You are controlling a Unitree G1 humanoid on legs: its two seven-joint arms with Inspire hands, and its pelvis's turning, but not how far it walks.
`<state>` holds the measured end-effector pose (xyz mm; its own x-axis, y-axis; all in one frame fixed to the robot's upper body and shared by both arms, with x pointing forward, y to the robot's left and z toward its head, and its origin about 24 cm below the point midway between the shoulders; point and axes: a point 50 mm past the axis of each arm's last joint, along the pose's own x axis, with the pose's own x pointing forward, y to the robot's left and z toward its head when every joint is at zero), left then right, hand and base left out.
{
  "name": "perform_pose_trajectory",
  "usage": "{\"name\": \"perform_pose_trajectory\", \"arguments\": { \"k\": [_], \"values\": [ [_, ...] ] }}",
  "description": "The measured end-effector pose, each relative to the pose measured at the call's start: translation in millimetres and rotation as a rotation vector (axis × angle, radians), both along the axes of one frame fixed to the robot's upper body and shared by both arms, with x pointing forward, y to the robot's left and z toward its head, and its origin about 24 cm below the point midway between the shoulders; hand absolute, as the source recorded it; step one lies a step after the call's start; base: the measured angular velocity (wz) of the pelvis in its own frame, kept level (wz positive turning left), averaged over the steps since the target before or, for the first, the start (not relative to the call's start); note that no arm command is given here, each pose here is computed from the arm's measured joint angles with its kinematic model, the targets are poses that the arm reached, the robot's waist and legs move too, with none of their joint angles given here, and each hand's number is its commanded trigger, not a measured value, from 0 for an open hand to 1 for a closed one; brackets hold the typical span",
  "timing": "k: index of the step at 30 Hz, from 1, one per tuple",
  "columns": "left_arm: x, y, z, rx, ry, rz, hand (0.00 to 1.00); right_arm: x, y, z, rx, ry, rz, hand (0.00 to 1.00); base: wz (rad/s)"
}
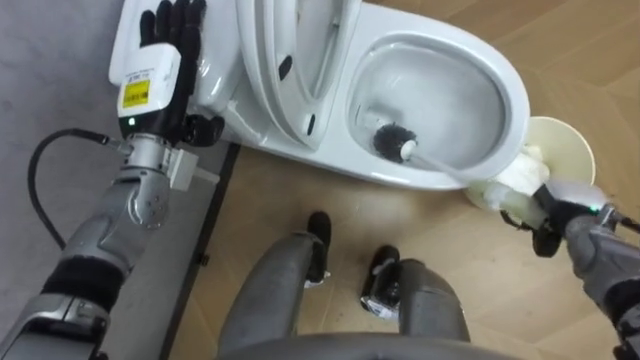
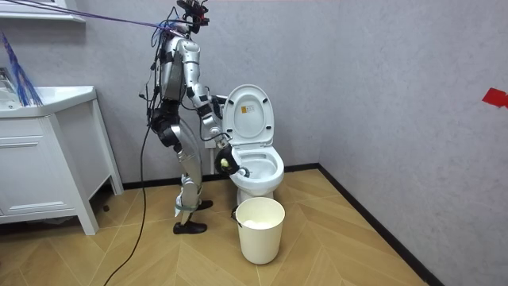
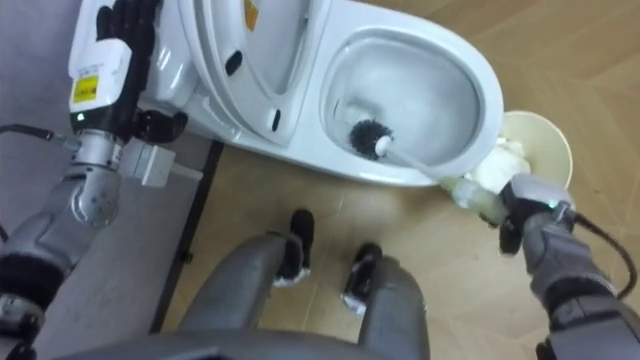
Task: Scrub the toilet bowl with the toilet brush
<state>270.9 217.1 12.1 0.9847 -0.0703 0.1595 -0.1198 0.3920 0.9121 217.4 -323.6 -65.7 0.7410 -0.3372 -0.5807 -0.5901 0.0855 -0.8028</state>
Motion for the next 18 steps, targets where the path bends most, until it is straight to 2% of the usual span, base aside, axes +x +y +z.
{"name": "perform_pose_trajectory", "arguments": {
  "k": [4,9,18],
  "values": [
    [10.3,-3.7,9.8,0.04,-0.033,-0.021,0.0,21.3,-1.4,16.3,-0.084,-0.04,0.05,1.0,0.1],
    [27.5,-15.2,31.1,0.052,-0.135,-0.052,0.0,56.6,-4.7,51.7,-0.175,-0.144,0.112,1.0,0.05],
    [35.2,-15.7,54.8,0.092,-0.261,-0.072,0.0,101.5,7.5,96.5,-0.194,-0.306,0.115,1.0,0.02]
  ]
}}
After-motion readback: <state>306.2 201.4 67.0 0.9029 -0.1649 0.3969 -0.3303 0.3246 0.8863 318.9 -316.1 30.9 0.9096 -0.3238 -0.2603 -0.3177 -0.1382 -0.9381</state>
